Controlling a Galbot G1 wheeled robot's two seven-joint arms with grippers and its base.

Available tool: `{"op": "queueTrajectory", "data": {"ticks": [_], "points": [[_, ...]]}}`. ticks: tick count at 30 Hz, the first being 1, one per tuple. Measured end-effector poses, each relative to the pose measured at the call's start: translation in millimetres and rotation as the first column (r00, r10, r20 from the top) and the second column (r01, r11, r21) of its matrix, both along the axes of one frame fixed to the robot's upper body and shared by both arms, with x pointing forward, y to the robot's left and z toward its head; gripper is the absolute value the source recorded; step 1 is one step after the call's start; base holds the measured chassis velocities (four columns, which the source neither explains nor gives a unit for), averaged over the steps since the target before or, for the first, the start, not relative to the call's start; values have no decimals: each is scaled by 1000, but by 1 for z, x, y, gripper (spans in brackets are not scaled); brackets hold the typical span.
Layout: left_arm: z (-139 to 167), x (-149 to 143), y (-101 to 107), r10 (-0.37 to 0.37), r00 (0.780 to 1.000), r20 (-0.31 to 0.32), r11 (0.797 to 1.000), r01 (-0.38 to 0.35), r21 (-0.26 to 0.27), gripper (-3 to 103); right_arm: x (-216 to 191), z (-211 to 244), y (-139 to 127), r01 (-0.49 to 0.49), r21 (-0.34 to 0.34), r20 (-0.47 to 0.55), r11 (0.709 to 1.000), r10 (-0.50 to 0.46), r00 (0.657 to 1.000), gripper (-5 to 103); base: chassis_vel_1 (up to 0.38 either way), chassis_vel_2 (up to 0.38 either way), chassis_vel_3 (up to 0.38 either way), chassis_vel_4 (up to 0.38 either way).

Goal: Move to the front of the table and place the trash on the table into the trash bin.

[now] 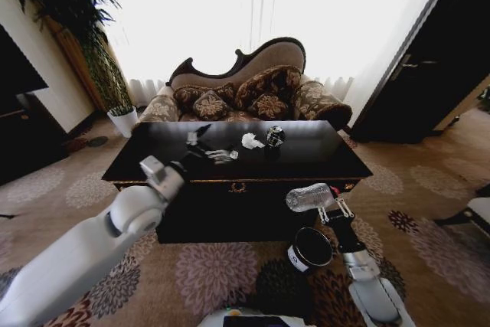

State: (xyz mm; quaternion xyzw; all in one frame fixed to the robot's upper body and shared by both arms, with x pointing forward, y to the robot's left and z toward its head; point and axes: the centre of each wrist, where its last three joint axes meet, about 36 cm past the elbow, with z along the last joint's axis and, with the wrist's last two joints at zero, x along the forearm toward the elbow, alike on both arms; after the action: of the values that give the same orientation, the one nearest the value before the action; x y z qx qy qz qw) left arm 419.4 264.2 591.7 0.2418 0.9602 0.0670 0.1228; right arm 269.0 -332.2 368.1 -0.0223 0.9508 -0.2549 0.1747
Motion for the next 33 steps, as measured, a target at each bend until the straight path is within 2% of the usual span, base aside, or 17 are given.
{"op": "queueTrajectory", "data": {"ticks": [2,5,6,10,12,15,16,17,20,21,23,30,33], "points": [[-1,6,6,27,1000,12,1000,-27,0,100,-2,-3,0,9,22,-16,1000,-8,1000,28,0,0,0,0],[-9,27,38,141,989,46,990,-140,-19,100,-14,-23,-2,62,142,-107,988,-47,993,28,0,0,0,0],[-9,27,38,141,989,46,990,-140,-19,100,-14,-23,-2,62,142,-107,988,-47,993,28,0,0,0,0],[-24,40,76,262,962,70,965,-261,-26,100,-31,-40,0,147,301,-233,942,-77,969,28,0,0,0,0],[-27,40,82,277,958,69,961,-276,-31,100,-32,-42,0,158,320,-248,934,-79,966,28,0,0,0,0],[-50,34,113,343,937,61,939,-342,-29,100,-33,-55,5,222,441,-334,870,-71,940,28,0,0,0,0],[-56,32,119,352,934,61,936,-351,-24,100,-31,-58,7,232,460,-349,857,-65,935,28,0,0,0,0],[-56,32,119,352,934,61,936,-351,-24,100,-31,-58,7,232,460,-349,857,-65,935,28,0,0,0,0],[-68,26,134,374,926,55,928,-373,-23,100,-23,-66,12,253,509,-382,823,-48,923,28,0,0,0,0],[-68,26,134,374,926,55,928,-373,-23,100,-23,-66,12,253,509,-382,823,-48,923,28,0,0,0,0],[-73,27,145,389,920,54,921,-388,-35,100,-17,-76,13,277,525,-409,804,-47,911,28,0,0,0,0],[-77,29,157,400,914,61,916,-398,-52,100,-8,-103,3,328,510,-456,795,-73,887,28,0,0,0,0],[-77,29,157,400,914,61,916,-397,-52,100,-12,-123,-4,369,498,-498,785,-90,863,28,0,0,0,0]]}}
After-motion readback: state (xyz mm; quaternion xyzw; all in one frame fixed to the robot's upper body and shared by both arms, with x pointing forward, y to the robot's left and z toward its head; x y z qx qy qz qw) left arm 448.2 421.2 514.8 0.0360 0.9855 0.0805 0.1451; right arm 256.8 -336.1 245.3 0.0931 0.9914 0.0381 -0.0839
